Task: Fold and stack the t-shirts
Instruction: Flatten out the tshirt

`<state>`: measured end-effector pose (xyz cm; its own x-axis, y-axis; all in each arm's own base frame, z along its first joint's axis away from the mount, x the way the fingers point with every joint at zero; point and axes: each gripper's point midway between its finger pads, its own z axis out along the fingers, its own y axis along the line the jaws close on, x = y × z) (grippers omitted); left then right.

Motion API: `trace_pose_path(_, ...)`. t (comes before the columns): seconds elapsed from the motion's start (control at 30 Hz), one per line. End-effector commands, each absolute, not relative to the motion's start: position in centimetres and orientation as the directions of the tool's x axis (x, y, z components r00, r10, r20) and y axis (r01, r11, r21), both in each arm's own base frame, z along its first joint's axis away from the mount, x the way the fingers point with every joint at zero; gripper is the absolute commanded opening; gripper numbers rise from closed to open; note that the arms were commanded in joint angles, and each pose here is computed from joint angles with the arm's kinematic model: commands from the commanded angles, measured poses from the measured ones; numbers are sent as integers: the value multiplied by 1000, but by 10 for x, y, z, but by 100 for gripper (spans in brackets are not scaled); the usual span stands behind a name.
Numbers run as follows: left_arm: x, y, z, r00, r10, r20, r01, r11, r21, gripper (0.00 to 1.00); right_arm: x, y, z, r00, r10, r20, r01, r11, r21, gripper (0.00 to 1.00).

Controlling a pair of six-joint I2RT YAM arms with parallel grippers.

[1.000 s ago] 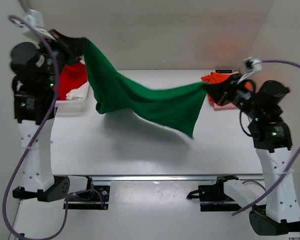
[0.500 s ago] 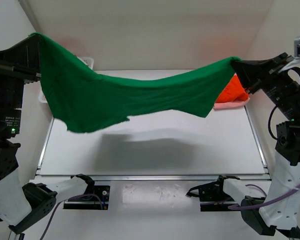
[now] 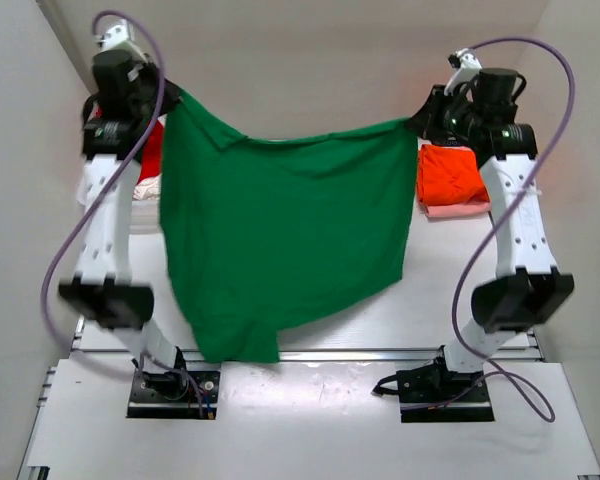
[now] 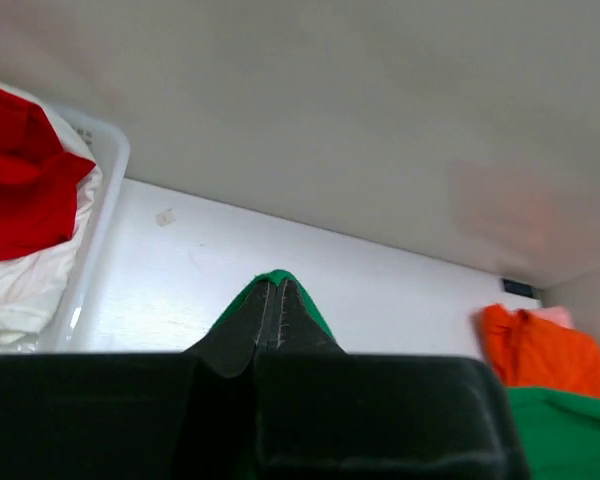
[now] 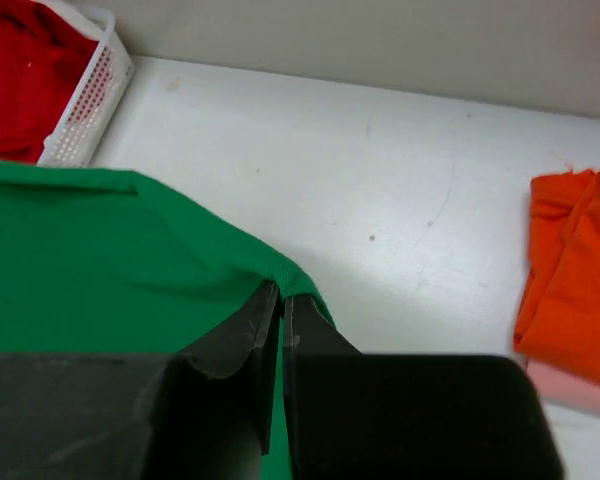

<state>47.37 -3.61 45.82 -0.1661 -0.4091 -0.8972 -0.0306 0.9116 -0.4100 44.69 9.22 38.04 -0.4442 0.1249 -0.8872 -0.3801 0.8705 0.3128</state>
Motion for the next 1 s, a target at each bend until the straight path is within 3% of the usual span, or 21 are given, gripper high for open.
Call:
trace_pose_path(0.0, 490, -27, 502, -77, -345, -936, 36, 937, -348, 0, 463, 73, 455, -227, 100, -969, -419, 888, 190, 0)
trace_pose_path(0.2, 468, 7, 557, 69, -411, -909, 111, 909, -403, 0, 465, 48, 497, -122, 151, -981, -432, 882, 189, 0)
trace_pose_path(0.4, 411, -24, 551, 24, -375, -927, 152, 918, -367, 0, 451, 36, 472, -175, 135, -975, -400, 895, 196, 0)
trace_pose_path(0.47, 396, -35, 531, -20, -375, -927, 150, 915, -373, 0, 448, 41, 437, -260, 125, -958, -389, 894, 222, 0)
trace_pose_path(0.53, 379, -44, 504, -59, -375, -925, 169, 910, -380, 0, 444, 46, 404, -307, 117, -945, -375, 897, 233, 0)
trace_pose_path(0.73, 312, -76, 332, -344, -372, -862, 125, 892, -434, 0, 381, 72, 272, -554, 127, -823, -293, 895, 336, 0)
trace_pose_path(0.97, 226, -103, 185, -659, -334, -674, 68, 866, -495, 0, 270, 102, 160, -796, 126, -592, -144, 910, 388, 0)
